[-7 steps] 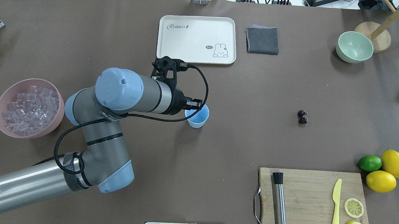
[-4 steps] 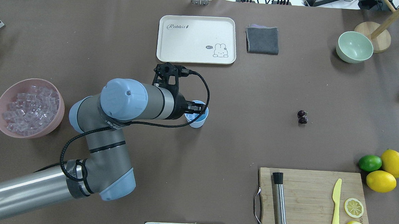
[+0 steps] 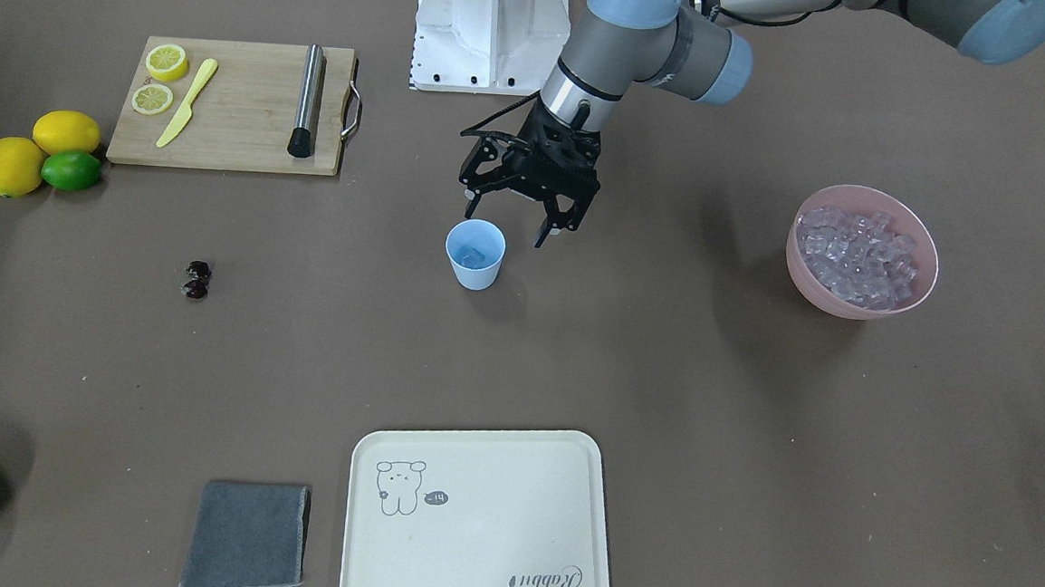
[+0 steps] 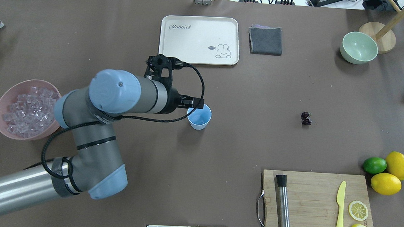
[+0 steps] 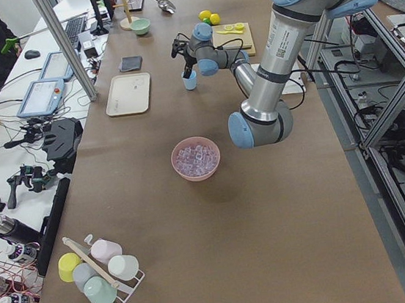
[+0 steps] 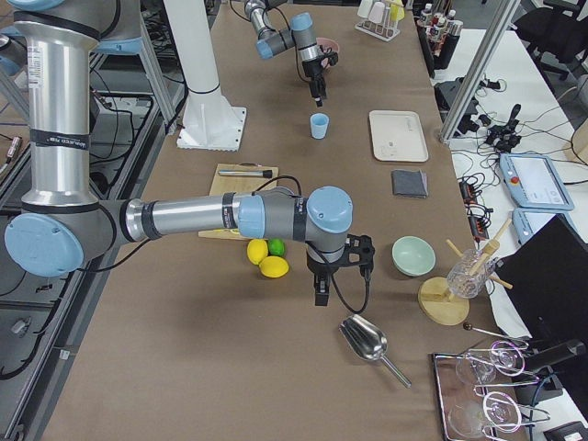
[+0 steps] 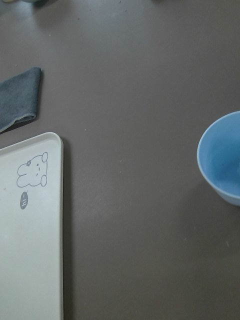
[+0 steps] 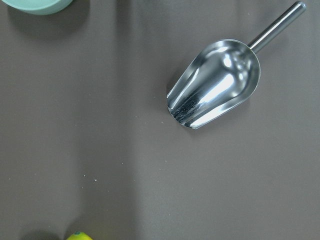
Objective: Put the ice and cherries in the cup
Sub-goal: 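Move the left gripper back over the pink ice bowl, then lower the left gripper into the ice and grasp another cube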
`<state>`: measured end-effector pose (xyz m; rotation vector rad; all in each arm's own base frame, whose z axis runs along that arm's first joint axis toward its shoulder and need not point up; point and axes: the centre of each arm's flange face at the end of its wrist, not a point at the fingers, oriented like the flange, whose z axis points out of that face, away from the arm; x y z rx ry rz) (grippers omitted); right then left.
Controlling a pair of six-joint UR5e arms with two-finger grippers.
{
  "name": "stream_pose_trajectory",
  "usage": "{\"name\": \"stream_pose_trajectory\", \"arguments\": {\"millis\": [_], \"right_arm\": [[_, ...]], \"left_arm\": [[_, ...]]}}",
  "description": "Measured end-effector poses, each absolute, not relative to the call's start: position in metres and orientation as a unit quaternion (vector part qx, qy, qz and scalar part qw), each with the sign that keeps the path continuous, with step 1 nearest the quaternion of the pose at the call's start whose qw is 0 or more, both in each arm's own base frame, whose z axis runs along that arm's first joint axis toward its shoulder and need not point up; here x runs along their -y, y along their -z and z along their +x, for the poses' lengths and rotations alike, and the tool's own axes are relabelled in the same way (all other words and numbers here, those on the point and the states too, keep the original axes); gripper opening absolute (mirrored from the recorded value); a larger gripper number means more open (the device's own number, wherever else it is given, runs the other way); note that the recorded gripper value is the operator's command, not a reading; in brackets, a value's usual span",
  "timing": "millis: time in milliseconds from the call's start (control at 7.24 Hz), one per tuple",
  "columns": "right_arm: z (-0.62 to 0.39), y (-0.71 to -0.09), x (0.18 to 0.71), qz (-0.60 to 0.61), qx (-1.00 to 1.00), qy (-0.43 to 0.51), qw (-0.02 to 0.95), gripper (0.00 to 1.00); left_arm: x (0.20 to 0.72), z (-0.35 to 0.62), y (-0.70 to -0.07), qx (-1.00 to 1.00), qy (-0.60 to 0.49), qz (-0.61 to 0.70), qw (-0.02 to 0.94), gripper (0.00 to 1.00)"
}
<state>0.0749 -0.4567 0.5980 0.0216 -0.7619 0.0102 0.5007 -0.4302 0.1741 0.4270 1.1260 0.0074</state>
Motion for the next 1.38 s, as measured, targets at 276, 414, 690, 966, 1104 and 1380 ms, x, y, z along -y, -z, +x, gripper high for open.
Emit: {"name": "stream_pose_trajectory", "arguments": {"millis": [276,414,690,966,1104,1380], "right_arm": [[0.074,-0.598,0.457,0.010,0.372,-0.004,0.928,1.00],[0.073,-0.598,0.457,0.010,0.372,-0.003,0.928,1.00],[0.072,-0.596,0.458,0.011,0.373,-0.001,0.928,1.00],[0.071,-0.593,0.461,0.014,0.373,0.001,0.928,1.00],[0.071,-0.592,0.463,0.015,0.373,0.001,0.928,1.00],[0.071,-0.591,0.465,0.016,0.372,0.001,0.928,1.00]], "left_arm": [[0.449,0.419,-0.202,-0.475,-0.051,0.201,0.855,0.98],[0.458,0.376,-0.234,-0.444,-0.075,0.199,0.870,0.98],[0.474,0.288,-0.309,-0.418,-0.108,0.175,0.885,0.98],[0.471,0.241,-0.376,-0.417,-0.123,0.163,0.886,0.98],[0.468,0.234,-0.410,-0.417,-0.123,0.160,0.886,0.98],[0.466,0.231,-0.465,-0.417,-0.120,0.155,0.888,0.98]]}}
